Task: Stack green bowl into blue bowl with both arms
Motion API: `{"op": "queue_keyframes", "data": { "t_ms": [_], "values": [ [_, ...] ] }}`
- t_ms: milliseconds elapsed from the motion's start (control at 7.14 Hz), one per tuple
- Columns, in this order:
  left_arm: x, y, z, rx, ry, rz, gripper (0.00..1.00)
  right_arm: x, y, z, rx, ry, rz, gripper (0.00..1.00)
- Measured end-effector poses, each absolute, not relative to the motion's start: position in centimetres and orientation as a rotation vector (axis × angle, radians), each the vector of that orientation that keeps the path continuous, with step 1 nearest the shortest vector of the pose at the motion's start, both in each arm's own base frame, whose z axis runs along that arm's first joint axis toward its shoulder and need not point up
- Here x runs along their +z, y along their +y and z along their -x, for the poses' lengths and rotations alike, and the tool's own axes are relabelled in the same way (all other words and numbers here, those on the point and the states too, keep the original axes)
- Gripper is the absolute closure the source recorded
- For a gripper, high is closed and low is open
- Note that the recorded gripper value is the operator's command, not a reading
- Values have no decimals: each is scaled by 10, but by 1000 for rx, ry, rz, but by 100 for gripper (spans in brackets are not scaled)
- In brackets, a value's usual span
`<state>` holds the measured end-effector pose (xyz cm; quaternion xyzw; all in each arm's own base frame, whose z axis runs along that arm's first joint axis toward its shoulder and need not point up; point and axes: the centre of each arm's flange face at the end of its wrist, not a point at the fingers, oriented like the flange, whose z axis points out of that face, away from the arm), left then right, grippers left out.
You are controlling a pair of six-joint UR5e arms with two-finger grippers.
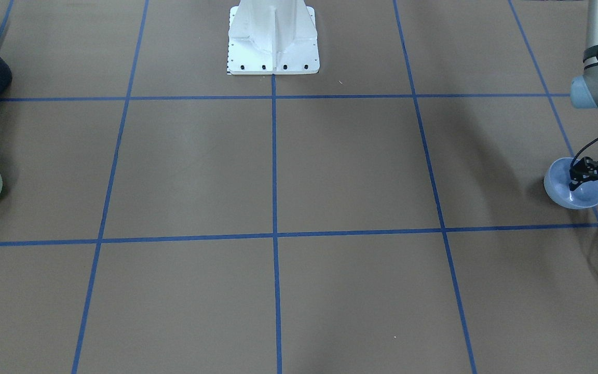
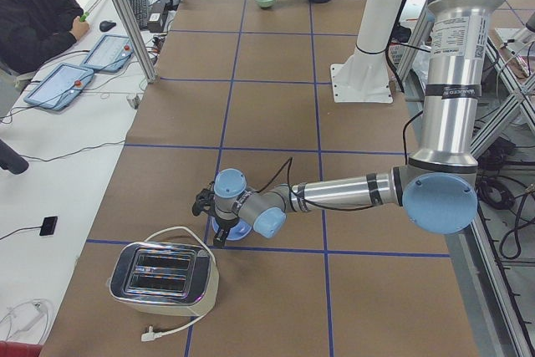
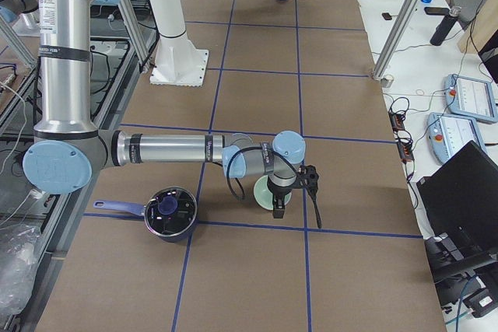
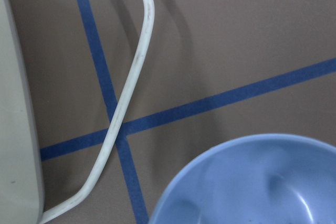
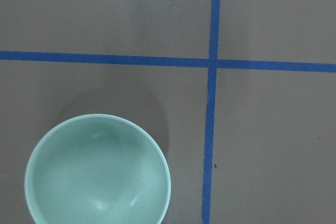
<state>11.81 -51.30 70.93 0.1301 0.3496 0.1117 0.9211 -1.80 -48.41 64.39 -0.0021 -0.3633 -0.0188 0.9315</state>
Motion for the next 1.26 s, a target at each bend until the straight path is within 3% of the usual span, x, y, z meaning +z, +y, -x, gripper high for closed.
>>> {"op": "queue_keyframes", "data": {
  "t_ms": [140,840,1260],
  "values": [
    [708,-513,-118,232,719,-270,100,644,-485,19,-39,-745,4,1],
    [679,-522,-124,251,759,-289,100,642,-488,21,-42,-749,3,1],
    [538,-554,-139,246,840,-212,100,650,-487,40,-63,-742,35,1]
  ]
}}
